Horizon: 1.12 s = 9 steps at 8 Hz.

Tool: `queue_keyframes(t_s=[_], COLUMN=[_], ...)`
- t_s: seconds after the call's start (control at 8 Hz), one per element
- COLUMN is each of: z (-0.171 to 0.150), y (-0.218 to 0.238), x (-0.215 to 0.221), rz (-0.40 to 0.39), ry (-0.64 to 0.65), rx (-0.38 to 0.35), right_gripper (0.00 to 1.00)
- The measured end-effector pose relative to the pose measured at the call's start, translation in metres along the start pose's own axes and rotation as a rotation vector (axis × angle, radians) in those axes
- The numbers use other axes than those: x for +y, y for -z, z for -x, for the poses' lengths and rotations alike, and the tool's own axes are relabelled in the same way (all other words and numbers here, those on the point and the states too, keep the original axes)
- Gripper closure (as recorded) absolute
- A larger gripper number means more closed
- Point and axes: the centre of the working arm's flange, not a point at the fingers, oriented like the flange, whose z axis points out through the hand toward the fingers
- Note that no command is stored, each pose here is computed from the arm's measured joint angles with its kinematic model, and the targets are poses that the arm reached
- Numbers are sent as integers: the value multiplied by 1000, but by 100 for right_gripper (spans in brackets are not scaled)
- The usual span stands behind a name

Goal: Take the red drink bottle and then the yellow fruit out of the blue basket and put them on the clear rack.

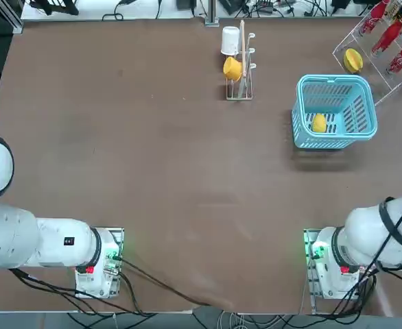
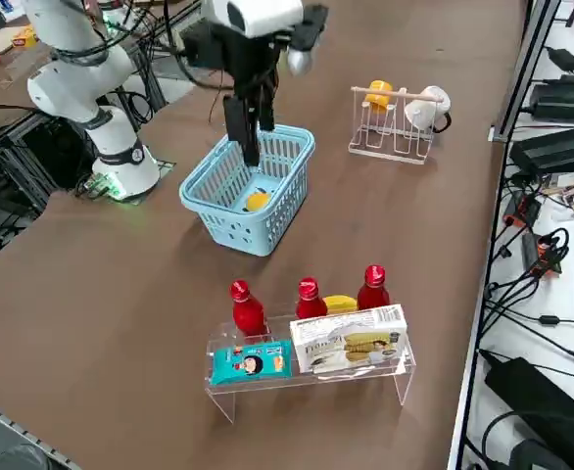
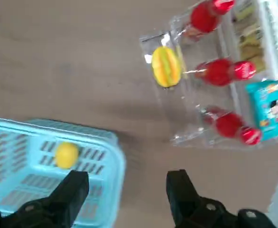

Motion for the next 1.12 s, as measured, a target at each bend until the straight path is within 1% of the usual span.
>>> queue_keyframes(t_s=[0.25,0.5,0.62,0.88,1.12], z=[15,32,43,63,73], y=[-5,-25,-42,-84,-129], x=[-56,-108,-123,-138,-155], rz=[-7,-8,-8,-10,-7], ry=[-106,-173,-191,-207,-190], rx=[-10,-9,-4,12,21], right_gripper=[0,0,0,0,0])
